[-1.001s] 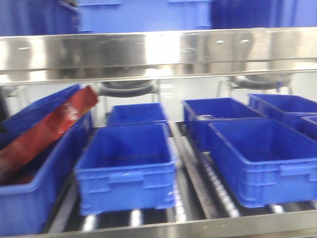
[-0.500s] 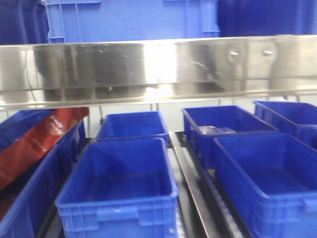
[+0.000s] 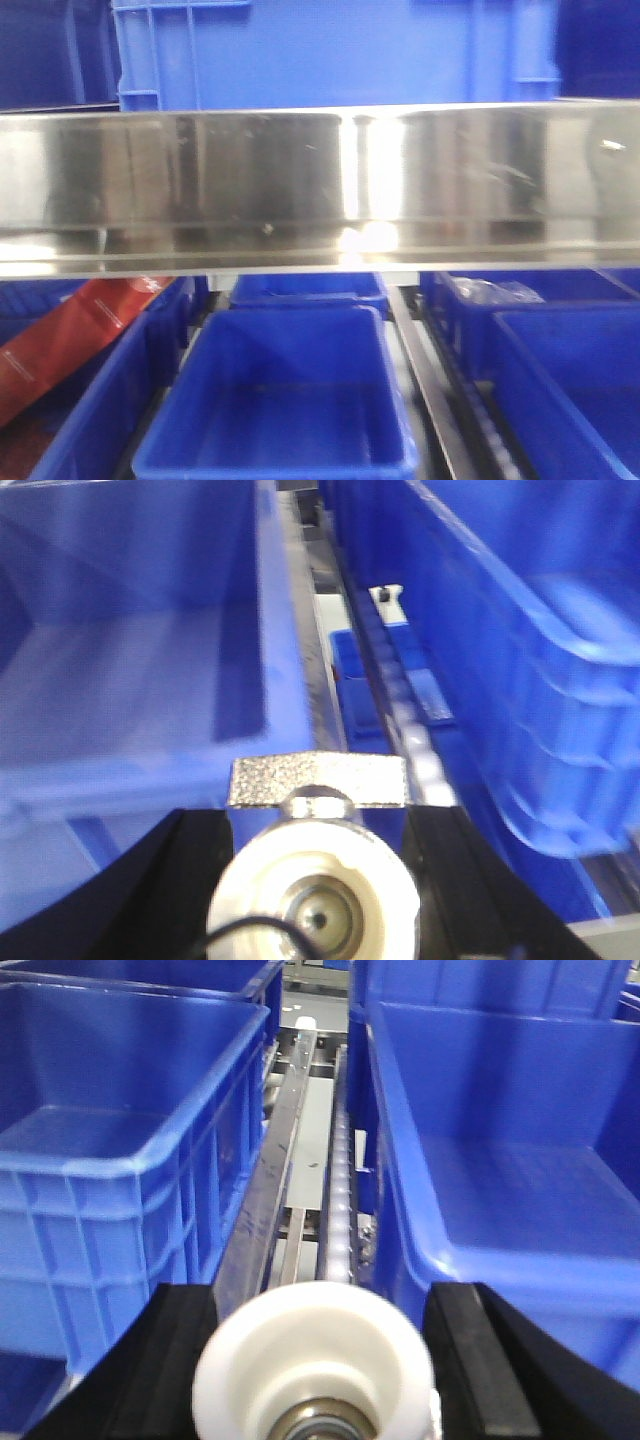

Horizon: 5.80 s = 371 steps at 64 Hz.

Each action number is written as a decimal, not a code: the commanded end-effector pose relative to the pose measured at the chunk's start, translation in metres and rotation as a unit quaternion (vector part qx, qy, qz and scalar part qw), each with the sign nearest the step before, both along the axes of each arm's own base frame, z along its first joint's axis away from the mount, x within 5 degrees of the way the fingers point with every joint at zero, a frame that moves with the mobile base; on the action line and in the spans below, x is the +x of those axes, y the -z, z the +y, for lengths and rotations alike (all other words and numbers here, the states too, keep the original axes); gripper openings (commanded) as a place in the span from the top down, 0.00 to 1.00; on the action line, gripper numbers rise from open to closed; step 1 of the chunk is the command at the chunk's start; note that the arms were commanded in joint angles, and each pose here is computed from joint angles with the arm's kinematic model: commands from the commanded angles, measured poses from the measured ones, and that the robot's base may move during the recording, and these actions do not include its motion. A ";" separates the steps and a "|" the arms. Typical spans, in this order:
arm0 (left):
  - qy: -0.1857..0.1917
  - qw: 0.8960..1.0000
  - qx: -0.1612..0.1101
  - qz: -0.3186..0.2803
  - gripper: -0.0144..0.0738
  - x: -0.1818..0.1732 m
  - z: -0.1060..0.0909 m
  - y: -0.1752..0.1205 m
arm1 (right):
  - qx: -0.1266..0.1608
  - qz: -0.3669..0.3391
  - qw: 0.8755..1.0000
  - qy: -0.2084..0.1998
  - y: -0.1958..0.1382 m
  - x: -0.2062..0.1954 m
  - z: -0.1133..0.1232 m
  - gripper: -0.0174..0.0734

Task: Place valve from conveyor to right shelf box
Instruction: 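Extend both grippers with valves over a blue bin on the shelf, then open both grippers to drop the valves into the blue bin, then raise both empty grippers up out of the blue bin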

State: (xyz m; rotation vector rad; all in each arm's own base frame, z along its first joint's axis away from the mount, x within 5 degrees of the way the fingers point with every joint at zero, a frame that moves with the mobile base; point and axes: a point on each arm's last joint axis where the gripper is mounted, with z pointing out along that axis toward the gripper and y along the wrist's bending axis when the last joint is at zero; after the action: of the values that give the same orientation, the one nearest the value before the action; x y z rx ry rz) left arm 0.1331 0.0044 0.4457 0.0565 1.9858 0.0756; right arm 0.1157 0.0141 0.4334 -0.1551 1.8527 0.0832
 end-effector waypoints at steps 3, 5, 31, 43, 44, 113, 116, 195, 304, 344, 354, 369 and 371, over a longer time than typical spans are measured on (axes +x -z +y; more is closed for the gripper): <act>0.002 1.000 -0.003 -0.030 0.96 0.000 -0.001 -0.006 | 0.002 -0.047 0.999 0.004 -0.011 -0.002 -0.001 0.98; 0.002 1.000 -0.003 -0.030 0.96 0.000 -0.001 -0.006 | 0.002 -0.047 0.999 0.004 -0.011 -0.002 -0.001 0.98; 0.002 1.000 -0.003 -0.030 0.96 0.000 -0.001 -0.006 | 0.002 -0.047 0.999 0.004 -0.011 -0.002 -0.001 0.98; 0.002 1.000 -0.003 -0.030 0.96 0.000 -0.001 -0.006 | 0.002 -0.047 0.999 0.004 -0.011 -0.002 -0.001 0.98; 0.002 1.000 -0.003 -0.030 0.96 0.000 -0.001 -0.006 | 0.002 -0.047 0.999 0.004 -0.011 -0.002 -0.001 0.98; 0.001 0.992 0.000 -0.128 0.96 0.006 0.000 -0.023 | 0.013 -0.143 0.989 0.016 -0.028 0.000 -0.003 0.98; 0.001 0.989 0.001 -0.148 0.96 0.006 0.000 -0.027 | 0.015 -0.147 0.989 0.016 -0.029 0.000 -0.003 0.98; 0.289 0.957 -0.017 0.019 0.88 0.212 -0.205 0.028 | 0.007 0.115 0.977 -0.178 0.008 0.194 0.129 0.71; 0.162 0.963 -0.049 -0.208 0.96 -0.045 -0.033 0.050 | 0.032 -0.111 0.990 -0.085 0.085 -0.045 0.010 0.99; 0.162 0.963 -0.050 -0.208 0.96 -0.080 -0.022 0.124 | 0.034 -0.122 0.988 -0.084 0.125 -0.064 0.005 0.99; 0.162 0.963 -0.050 -0.208 0.96 -0.080 -0.022 0.124 | 0.034 -0.122 0.988 -0.084 0.125 -0.064 0.005 0.99; 0.162 0.963 -0.050 -0.208 0.96 -0.080 -0.022 0.124 | 0.034 -0.122 0.988 -0.084 0.125 -0.064 0.005 0.99; 0.162 0.963 -0.050 -0.208 0.96 -0.080 -0.022 0.124 | 0.034 -0.122 0.988 -0.084 0.125 -0.064 0.005 0.99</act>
State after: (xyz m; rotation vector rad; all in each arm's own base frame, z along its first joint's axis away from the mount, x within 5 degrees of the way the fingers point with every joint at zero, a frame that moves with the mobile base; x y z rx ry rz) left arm 0.0545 -0.0180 0.3197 0.2896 1.5538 -0.2039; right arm 0.0516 0.0197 0.3066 -0.2663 1.6204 0.2523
